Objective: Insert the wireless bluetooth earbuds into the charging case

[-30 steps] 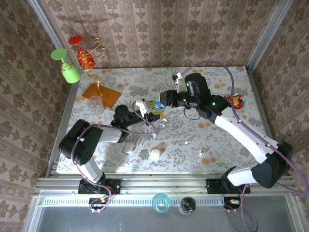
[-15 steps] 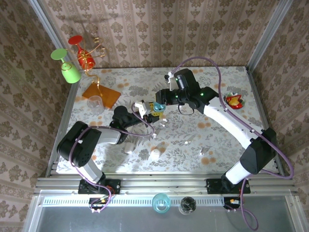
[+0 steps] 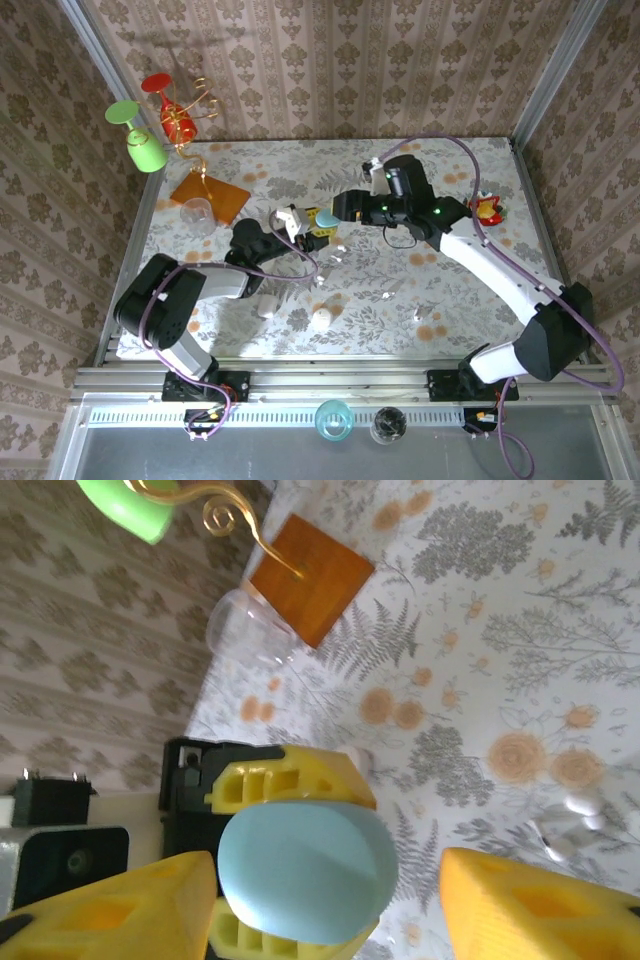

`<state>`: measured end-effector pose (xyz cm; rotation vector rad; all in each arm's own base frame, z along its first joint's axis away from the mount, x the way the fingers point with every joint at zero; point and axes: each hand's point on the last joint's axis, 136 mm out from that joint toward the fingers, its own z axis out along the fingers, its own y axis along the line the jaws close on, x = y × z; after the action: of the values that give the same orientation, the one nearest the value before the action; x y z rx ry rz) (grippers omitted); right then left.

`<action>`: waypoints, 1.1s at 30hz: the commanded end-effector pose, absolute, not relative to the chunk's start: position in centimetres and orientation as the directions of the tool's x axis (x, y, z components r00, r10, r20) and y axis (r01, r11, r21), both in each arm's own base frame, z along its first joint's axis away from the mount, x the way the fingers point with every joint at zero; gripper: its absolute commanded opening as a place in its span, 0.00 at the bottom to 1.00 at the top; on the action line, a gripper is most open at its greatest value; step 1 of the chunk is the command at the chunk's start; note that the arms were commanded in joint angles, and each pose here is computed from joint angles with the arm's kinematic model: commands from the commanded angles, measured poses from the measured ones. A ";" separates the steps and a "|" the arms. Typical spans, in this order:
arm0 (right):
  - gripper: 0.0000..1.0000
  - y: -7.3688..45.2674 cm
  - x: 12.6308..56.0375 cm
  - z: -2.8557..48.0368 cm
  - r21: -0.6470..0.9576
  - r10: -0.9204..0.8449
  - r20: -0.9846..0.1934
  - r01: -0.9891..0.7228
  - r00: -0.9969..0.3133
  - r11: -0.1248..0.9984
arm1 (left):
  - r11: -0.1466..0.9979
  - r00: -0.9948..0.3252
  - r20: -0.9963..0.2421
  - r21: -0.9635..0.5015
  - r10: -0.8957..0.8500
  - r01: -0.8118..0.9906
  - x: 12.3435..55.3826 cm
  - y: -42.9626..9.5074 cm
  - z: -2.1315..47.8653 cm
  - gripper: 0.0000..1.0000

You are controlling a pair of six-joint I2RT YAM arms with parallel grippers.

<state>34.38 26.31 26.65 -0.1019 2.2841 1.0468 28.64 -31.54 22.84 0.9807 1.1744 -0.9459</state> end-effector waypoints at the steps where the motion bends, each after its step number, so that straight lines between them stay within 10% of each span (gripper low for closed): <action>1: 0.65 27.2 34.3 28.5 0.805 0.264 -0.482 -0.303 -0.835 0.510 | 0.295 0.162 -0.978 0.118 -0.129 0.948 28.2 -31.2 25.3 0.24; 19: 0.52 30.4 33.2 27.6 0.934 0.223 -0.325 -0.274 -0.919 0.228 | 0.300 0.172 -0.973 0.119 -0.155 0.946 28.7 -31.3 26.7 0.24; 33: 0.18 29.5 34.0 27.2 0.936 0.262 -0.324 -0.267 -0.909 0.231 | 0.306 0.146 -0.977 0.094 -0.155 0.948 28.8 -30.6 26.4 0.36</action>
<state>34.30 29.61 26.49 0.0497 2.1222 1.7332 29.10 -30.94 25.05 0.9219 1.1521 -0.9608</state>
